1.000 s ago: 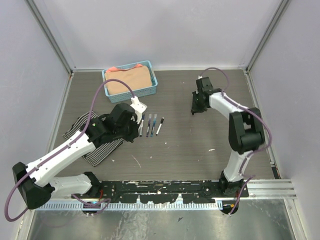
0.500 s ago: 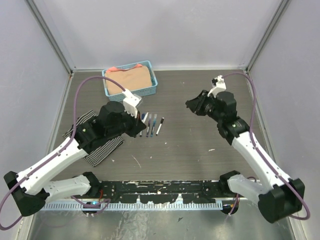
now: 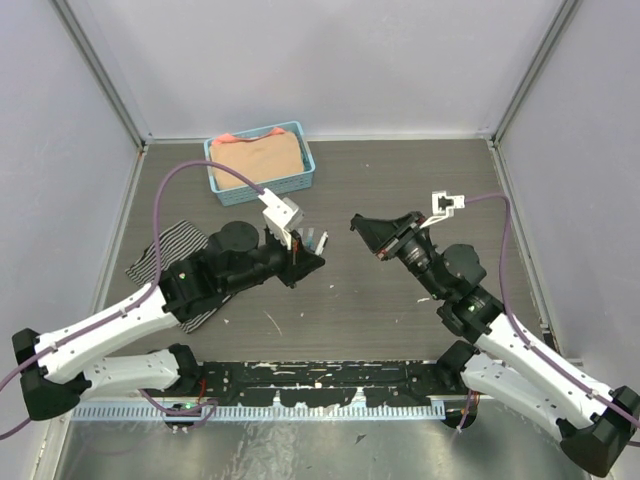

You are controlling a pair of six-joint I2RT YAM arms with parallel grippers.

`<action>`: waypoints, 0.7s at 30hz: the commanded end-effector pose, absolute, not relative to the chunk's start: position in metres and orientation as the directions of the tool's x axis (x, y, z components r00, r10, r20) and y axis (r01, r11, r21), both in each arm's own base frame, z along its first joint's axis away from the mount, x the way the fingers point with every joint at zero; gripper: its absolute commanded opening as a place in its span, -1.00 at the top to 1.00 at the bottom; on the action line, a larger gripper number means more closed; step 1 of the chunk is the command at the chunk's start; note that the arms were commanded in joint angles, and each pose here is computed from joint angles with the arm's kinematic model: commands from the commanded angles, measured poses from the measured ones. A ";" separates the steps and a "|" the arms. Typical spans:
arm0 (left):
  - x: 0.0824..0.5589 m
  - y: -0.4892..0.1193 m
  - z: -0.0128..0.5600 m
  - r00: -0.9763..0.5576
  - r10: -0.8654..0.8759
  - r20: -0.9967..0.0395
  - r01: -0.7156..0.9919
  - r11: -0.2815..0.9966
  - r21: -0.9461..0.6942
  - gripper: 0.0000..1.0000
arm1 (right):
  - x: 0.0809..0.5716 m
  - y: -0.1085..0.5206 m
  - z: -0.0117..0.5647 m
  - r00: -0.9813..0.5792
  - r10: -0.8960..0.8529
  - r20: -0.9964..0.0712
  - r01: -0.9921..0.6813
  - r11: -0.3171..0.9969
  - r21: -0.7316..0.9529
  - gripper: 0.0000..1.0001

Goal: Insert the pens into the pen caps
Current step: Insert the pen cap onto the pen.

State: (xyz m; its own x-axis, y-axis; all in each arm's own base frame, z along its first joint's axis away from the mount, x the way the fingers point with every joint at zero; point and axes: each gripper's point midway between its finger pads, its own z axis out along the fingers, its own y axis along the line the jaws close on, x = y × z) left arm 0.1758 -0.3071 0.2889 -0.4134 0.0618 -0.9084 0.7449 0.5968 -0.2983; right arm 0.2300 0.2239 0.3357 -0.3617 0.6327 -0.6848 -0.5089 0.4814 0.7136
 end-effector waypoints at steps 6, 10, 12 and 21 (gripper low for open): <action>0.167 -0.319 0.318 -0.358 -0.060 -0.932 0.791 0.510 -0.337 1.00 | 0.217 0.218 0.398 -0.267 0.806 -0.528 -0.627 0.270 0.730 0.99; 0.166 -0.319 0.316 -0.353 -0.038 -0.935 0.798 0.509 -0.322 1.00 | 0.210 0.228 0.406 -0.299 0.797 -0.525 -0.669 0.217 0.711 0.99; 0.165 -0.319 0.315 -0.352 -0.029 -0.936 0.804 0.503 -0.318 1.00 | 0.208 0.234 0.408 -0.315 0.789 -0.527 -0.681 0.199 0.705 0.99; 0.164 -0.316 0.313 -0.344 -0.018 -0.939 0.804 0.511 -0.305 1.00 | 0.204 0.252 0.408 -0.369 0.766 -0.526 -0.694 0.150 0.704 0.99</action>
